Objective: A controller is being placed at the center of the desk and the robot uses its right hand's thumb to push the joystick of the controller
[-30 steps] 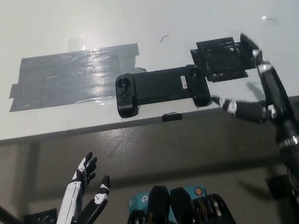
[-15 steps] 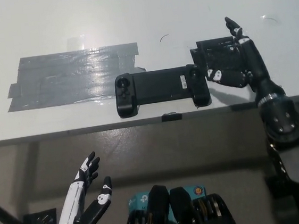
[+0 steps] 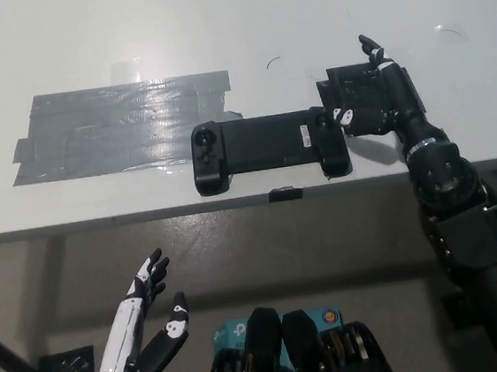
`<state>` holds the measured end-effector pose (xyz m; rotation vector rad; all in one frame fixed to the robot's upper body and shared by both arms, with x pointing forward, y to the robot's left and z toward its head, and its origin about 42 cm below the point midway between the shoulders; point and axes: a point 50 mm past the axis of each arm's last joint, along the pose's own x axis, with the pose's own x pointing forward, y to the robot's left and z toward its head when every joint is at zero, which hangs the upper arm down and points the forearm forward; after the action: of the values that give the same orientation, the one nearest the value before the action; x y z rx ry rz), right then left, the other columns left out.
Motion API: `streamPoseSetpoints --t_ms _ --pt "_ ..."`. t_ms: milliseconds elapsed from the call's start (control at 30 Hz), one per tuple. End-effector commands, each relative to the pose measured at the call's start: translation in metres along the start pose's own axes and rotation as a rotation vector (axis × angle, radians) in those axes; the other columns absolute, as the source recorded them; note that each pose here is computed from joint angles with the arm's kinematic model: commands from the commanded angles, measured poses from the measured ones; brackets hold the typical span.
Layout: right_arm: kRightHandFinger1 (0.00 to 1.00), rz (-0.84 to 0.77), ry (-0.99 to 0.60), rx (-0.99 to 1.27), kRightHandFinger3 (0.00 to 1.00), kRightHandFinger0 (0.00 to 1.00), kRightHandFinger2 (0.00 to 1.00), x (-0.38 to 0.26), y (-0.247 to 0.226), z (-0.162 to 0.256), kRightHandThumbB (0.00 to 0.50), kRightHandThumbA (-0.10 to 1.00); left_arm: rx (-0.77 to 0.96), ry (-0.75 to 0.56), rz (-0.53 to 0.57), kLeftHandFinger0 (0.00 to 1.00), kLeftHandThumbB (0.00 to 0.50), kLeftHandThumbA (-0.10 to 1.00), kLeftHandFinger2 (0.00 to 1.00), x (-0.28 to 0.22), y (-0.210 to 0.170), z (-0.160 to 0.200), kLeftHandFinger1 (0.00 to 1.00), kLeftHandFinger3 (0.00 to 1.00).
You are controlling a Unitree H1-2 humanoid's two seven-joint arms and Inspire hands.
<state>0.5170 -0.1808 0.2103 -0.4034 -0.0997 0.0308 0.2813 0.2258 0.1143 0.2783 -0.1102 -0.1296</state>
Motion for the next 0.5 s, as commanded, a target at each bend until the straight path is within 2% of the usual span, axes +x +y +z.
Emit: streamPoseSetpoints --t_ms 0,267,333,467 --pt "1.00 -0.041 -0.072 -0.005 1.00 1.00 1.00 0.0174 -0.0024 0.0359 0.315 0.85 0.027 -0.071 0.001 1.00 0.003 0.30 1.00 0.0071 0.0023 0.0141 1.00 1.00" --pt "1.00 -0.028 -0.066 -0.001 1.00 1.00 1.00 0.0178 0.0019 0.0331 0.357 0.85 0.028 -0.075 -0.002 1.00 0.003 0.24 1.00 0.0095 0.0036 0.0171 1.00 1.00" --pt "1.00 -0.025 -0.055 -0.003 1.00 1.00 1.00 0.0180 0.0032 0.0313 0.382 0.87 0.029 -0.075 -0.001 1.00 0.004 0.23 1.00 0.0096 0.0041 0.0171 1.00 1.00" --pt "1.00 -0.019 -0.052 -0.006 1.00 1.00 1.00 0.0196 0.0033 0.0275 0.377 0.87 0.032 -0.080 -0.004 1.00 0.000 0.20 1.00 0.0111 0.0045 0.0186 1.00 1.00"
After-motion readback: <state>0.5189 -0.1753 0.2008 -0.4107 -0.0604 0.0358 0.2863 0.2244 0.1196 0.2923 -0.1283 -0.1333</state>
